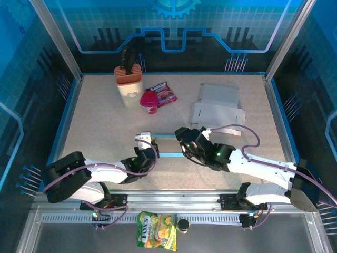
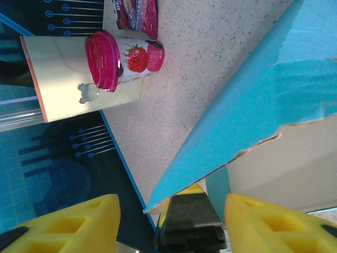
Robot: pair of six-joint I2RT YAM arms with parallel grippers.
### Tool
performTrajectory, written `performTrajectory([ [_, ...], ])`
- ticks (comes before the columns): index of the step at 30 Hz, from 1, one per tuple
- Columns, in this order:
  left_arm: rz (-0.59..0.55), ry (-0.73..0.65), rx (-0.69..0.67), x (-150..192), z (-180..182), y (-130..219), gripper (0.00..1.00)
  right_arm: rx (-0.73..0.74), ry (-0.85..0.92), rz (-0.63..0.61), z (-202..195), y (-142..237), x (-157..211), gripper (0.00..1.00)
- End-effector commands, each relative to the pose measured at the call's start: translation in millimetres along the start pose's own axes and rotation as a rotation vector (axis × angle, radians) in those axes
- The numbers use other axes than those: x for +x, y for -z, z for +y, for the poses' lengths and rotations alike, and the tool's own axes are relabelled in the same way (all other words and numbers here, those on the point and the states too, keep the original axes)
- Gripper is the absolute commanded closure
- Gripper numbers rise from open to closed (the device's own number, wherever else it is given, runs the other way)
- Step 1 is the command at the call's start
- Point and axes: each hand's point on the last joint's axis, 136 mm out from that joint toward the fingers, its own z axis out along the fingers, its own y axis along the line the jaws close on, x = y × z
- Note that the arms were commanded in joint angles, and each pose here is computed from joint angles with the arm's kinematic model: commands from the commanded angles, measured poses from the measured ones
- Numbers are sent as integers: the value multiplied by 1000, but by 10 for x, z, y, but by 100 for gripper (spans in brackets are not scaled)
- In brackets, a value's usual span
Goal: Fold the paper box
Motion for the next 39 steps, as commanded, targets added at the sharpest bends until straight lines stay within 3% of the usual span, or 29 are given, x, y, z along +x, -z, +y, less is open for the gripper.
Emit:
performTrajectory([
  [1, 23, -28, -32, 125, 79, -3, 100, -14, -55, 32, 81, -72, 37, 50],
  [9, 18, -30, -31, 120, 57, 3, 100, 52, -108, 50, -158, -312, -16, 68],
  [21, 10, -34, -24, 80, 41, 15, 100, 106, -140, 77, -414, -385, -35, 99],
  [24, 20, -28, -10, 50, 34, 50, 100, 122, -150, 86, -489, -402, -20, 100],
  [30, 67, 30, 40, -58, 38, 224, 77, 143, -165, 87, -653, -437, -30, 100],
  [39, 134, 107, 84, -163, 189, 519, 51, 163, -156, 101, -771, -473, 2, 100],
])
